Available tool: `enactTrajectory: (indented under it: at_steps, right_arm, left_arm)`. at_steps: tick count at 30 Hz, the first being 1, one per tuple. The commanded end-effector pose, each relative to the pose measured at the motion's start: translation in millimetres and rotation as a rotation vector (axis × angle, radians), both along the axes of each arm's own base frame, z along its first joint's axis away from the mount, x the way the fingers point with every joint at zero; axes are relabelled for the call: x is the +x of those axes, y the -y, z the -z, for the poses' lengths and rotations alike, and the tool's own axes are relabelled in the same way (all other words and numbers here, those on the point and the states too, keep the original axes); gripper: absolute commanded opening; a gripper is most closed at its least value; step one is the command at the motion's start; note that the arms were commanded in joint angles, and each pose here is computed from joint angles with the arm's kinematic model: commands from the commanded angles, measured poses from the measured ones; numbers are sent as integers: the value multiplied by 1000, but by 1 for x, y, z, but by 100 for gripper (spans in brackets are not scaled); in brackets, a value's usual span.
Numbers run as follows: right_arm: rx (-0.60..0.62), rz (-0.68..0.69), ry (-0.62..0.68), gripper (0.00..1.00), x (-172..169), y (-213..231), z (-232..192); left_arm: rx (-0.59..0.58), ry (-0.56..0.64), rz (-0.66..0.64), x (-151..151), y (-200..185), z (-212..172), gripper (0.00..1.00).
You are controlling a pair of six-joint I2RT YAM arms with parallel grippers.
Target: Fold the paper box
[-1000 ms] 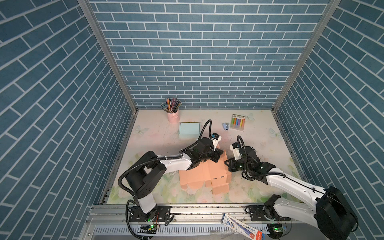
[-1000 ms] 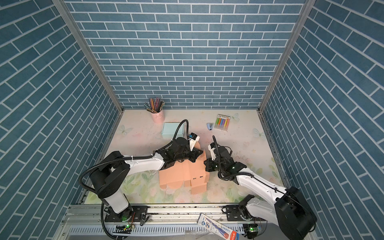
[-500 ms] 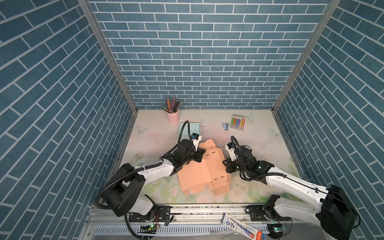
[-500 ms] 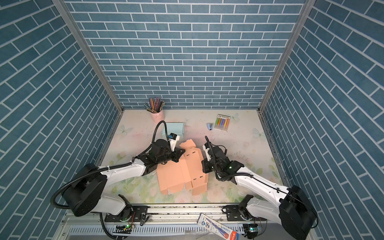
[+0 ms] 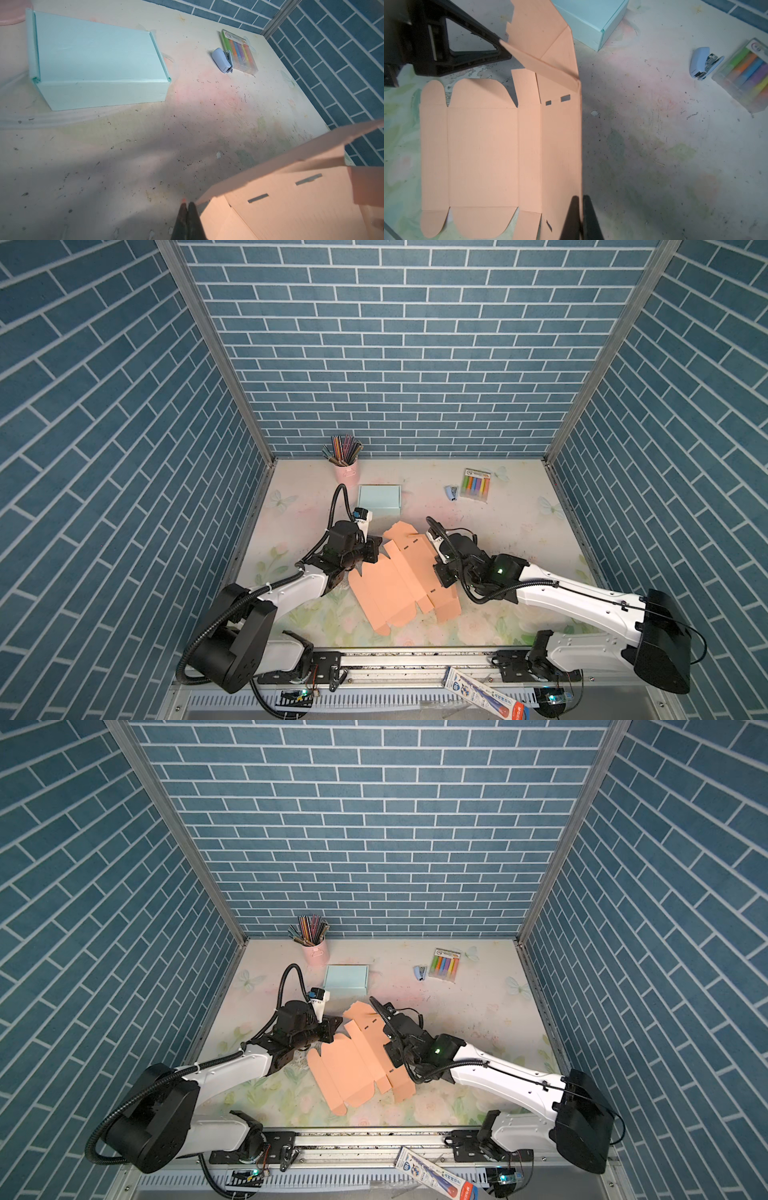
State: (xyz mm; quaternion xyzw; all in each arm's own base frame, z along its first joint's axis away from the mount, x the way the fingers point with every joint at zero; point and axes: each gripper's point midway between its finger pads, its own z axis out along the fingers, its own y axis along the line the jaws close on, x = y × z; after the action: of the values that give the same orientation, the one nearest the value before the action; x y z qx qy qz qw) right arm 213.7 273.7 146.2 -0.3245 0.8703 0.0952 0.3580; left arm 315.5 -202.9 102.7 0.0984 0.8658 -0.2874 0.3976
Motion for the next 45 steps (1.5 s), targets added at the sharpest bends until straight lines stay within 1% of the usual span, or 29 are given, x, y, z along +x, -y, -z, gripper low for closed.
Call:
enactTrajectory:
  at_steps: [1, 5, 11, 18, 24, 30, 34, 37, 40, 42, 45]
  right_arm:
    - [-133, -9, 63, 0, 5, 10, -2]
    - [-126, -17, 77, 0, 7, 5, -6]
    - [-121, -27, 96, 0, 12, -1, -12]
    - [-139, -46, 84, 0, 10, -4, -5]
    - [-140, -60, 88, 0, 7, -3, -4]
    - [-152, -49, 88, 0, 7, 0, -2]
    - [-152, -44, 91, 0, 7, 2, -2]
    - [-155, -42, 95, 0, 7, 4, -3]
    - [-167, -49, 98, 0, 5, 5, -3]
    - [-174, -52, 101, 0, 4, 5, -3]
    - [-179, -58, 105, 0, 3, 3, -2]
  left_arm:
    - [19, 18, 15, 2, -1, 1, 0]
    - [31, 7, 22, 2, 0, 7, 0]
    - [-8, -17, 52, -8, 5, 18, 0]
    - [-50, -17, 86, -12, 13, 22, 0]
    - [-44, -7, 116, -17, 17, 22, 0]
    - [-21, 5, 131, -21, 16, 26, 0]
    - [-14, 10, 163, -27, 22, 27, 0]
    - [-23, 14, 138, -26, 17, 23, 0]
    - [-63, 21, 78, -19, 0, 13, 0]
    - [-32, 31, 51, -14, -7, 11, 0]
    - [-13, 26, 69, -9, -4, 12, 0]
